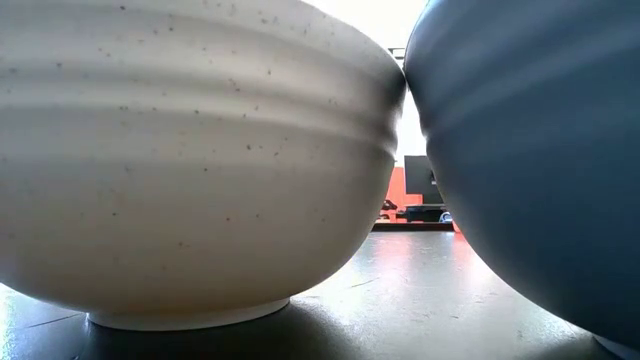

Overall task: Place and stack bowls onto a shelf
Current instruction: Stack the yellow bowl on top of the pink bowl on the shelf

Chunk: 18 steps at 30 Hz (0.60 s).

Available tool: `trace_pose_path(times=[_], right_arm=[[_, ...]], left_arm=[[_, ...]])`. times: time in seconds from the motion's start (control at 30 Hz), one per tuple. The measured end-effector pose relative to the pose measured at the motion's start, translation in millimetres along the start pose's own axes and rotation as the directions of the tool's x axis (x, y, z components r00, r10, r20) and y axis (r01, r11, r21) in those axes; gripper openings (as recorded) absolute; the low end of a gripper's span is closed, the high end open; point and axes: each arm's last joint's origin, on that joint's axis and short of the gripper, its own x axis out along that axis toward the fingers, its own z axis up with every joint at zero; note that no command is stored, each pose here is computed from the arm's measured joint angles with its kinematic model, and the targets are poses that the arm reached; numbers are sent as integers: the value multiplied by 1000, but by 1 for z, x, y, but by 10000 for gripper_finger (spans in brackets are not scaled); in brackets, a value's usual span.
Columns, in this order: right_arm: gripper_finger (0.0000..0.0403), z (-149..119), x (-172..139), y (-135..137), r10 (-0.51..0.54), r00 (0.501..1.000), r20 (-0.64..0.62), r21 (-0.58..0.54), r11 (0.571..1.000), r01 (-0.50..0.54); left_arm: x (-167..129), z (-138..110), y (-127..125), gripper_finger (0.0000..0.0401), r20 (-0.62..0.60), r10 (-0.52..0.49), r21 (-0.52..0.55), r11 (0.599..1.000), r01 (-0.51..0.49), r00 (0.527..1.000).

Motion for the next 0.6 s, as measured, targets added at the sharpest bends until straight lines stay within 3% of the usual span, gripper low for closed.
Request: trace_pose_path(times=[0.27, 0.6], right_arm=[[75, 0, 0, 0, 0, 1000, 0, 0, 1000, 0], [75, 0, 0, 0, 0, 1000, 0, 0, 1000, 0]], left_arm=[[39, -4, 0, 2, 2, 21, -63, 998, -21, 1000], [63, -4, 1, 48, 46, 27, -131, 991, -21, 999]])
